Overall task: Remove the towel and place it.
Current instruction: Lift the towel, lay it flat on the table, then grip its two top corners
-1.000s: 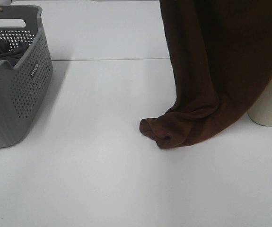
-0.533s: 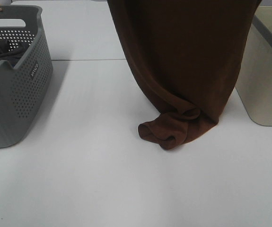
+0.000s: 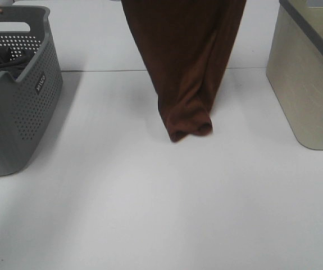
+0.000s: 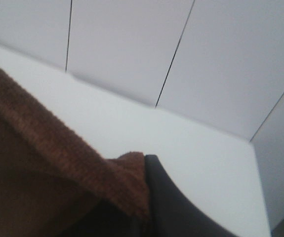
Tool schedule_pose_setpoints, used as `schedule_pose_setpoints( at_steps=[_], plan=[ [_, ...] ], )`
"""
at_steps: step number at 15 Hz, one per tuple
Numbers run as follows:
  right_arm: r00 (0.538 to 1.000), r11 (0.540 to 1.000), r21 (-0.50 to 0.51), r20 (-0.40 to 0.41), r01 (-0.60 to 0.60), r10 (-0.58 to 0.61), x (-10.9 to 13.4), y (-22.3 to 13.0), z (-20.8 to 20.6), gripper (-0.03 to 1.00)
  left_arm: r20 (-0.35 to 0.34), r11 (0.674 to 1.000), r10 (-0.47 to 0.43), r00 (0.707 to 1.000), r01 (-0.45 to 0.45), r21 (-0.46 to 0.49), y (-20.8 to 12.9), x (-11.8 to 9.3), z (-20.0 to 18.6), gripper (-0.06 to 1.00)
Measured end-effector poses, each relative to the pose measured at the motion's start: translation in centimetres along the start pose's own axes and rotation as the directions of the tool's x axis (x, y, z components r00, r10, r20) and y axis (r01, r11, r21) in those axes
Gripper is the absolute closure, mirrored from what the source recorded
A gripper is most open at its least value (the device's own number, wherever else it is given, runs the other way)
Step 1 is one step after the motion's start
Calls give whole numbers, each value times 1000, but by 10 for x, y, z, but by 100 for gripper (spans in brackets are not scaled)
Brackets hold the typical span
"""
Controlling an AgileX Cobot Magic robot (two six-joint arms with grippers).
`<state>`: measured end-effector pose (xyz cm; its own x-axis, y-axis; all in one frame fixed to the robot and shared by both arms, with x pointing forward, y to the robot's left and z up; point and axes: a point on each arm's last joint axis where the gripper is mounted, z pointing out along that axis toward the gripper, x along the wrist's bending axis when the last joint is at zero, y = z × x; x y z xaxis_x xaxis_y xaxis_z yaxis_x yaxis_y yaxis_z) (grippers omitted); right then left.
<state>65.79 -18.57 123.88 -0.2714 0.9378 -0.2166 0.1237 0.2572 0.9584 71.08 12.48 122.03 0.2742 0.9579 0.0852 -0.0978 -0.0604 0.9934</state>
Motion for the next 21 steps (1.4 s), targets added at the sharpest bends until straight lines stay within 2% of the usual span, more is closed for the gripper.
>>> schedule_pose_setpoints(
  at_steps=[2,3,4,6,8,9,10,11,13,14,15,16,17,19,21],
  plan=[
    [999,988,-154,37,24,-19,-10,43,-25,97,28,979,51,998,-45,-199,33,1,-11,94],
    [999,982,-185,46,29,-21,-13,53,-33,97,33,960,90,995,-78,-268,42,0,-15,94],
    [999,984,-175,46,31,-23,-13,54,-35,97,30,953,111,993,-98,-288,46,0,-17,94],
    [999,997,-69,25,33,-31,-10,40,-30,97,15,967,115,993,-108,-232,41,2,-15,94],
    [999,997,63,-8,35,-34,-5,18,-18,97,-8,990,105,994,-105,-95,25,3,-11,94],
    [999,986,160,-34,36,-31,0,-1,-10,97,-23,995,88,996,-87,38,10,1,-8,94],
    [997,934,357,-80,29,-1,10,-43,5,97,-47,936,52,998,-32,350,-27,-7,-9,94],
    [995,900,435,-94,18,26,15,-62,9,97,-50,871,50,998,-19,491,-44,-12,-13,94],
    [992,813,583,-103,-4,79,22,-93,10,97,-22,744,39,999,-14,668,-63,-24,-23,94],
    [989,771,637,-104,-17,108,25,-103,9,97,-14,682,35,999,-13,731,-68,-29,-29,94],
    [987,745,667,-105,-22,123,27,-109,7,97,-12,651,35,999,-14,759,-70,-31,-33,94],
    [982,696,717,-106,-33,156,30,-116,4,97,-7,602,32,999,-14,799,-74,-35,-38,94],
    [977,651,759,-110,-35,181,33,-122,1,97,-5,577,23,1000,-9,817,-75,-36,-40,94],
    [969,566,824,-120,-24,215,38,-134,-5,97,4,553,-15,1000,5,833,-76,-39,-44,94],
    [966,528,849,-108,-34,236,40,-143,-7,97,14,506,-52,999,14,862,-81,-41,-56,94]
  ],
)
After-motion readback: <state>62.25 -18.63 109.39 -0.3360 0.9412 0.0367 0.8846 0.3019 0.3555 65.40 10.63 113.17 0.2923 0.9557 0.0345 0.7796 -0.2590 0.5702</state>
